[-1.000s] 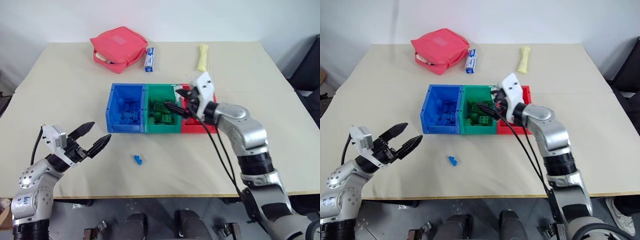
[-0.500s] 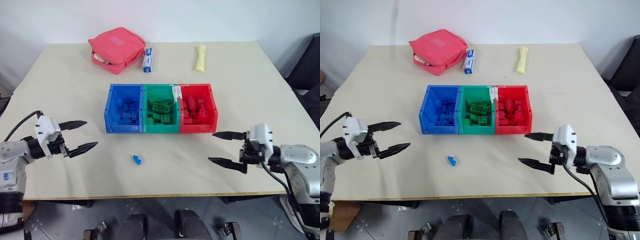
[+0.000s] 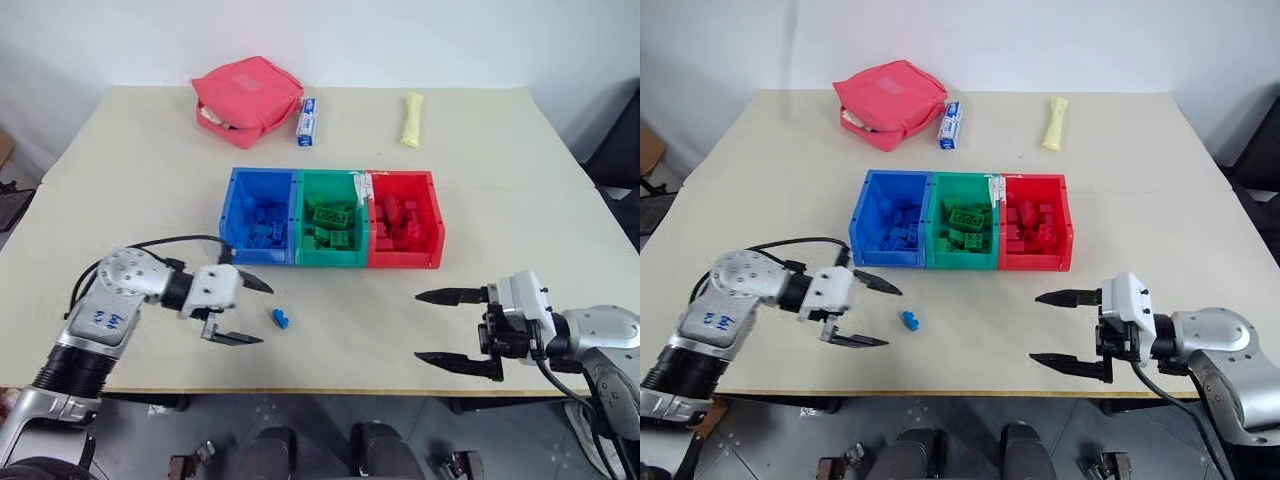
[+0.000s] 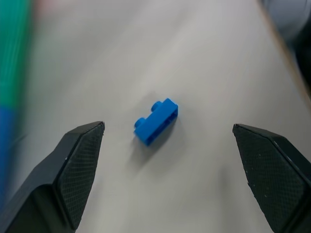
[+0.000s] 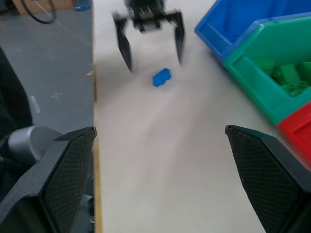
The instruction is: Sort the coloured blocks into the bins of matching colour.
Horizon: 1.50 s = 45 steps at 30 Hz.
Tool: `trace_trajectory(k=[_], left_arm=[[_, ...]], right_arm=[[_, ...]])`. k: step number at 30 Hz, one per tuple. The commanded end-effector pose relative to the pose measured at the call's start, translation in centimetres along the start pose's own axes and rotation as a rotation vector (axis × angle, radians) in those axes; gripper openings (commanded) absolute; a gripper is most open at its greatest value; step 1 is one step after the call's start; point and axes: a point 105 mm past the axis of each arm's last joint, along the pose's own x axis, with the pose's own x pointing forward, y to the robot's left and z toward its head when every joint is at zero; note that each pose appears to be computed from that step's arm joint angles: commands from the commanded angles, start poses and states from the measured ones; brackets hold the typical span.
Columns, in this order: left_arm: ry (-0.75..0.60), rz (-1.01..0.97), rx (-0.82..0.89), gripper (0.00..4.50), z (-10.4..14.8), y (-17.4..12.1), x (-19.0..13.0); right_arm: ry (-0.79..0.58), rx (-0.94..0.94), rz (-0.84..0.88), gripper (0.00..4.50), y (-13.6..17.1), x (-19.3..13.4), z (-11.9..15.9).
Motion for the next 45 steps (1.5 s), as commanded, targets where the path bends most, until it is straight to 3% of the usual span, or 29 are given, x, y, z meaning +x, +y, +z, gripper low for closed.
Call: trace_trajectory(k=[1,4,7,16,19,20,26,33,39,44,45], left_arm=[[0.027,0.024,0.035,4.50,0.1,1.1,0.3],[0.029,0.012,0.033,4.50,0.1,1.4,1.2],[0.034,0.008,0.041,3.90,0.1,1.6,1.7],[0.040,-0.029,0.011,1.35,-0.3,1.1,1.9],[-0.026,0.017,-0.037,0.46,0.1,1.2,2.1],[-0.072,0.074,-0.067,0.34,0.5,1.8,1.9],[-0.289,0.254,-0.201,0.34,2.7,2.1,-0.4],[-0.634,0.789,-0.505,0.34,3.0,5.3,-7.3],[-0.544,1.001,-0.632,0.34,2.0,9.4,-7.5],[-0.598,0.957,-0.650,0.34,3.4,10.5,-6.1],[-0.574,0.941,-0.650,0.69,3.2,10.5,-5.6]], right_arm=[[-0.015,-0.024,0.014,4.46,0.7,0.4,0.9],[-0.020,-0.023,0.000,4.46,0.8,0.5,0.9],[-0.021,-0.023,-0.018,4.50,0.7,0.6,0.9],[-0.013,-0.005,-0.032,4.50,1.1,0.4,0.3],[-0.019,0.006,-0.052,4.50,1.0,0.2,0.1],[-0.034,0.006,-0.074,4.50,0.8,0.1,0.2],[-0.164,0.012,-0.228,4.50,-0.5,0.0,1.4],[-0.324,-0.113,-0.533,4.50,-4.7,-1.1,4.1],[-0.314,-0.104,-0.542,4.50,-5.7,-0.9,4.5],[-0.288,-0.112,-0.508,4.50,-5.3,-0.5,4.4],[-0.284,-0.117,-0.499,4.50,-5.2,-0.4,4.4]])
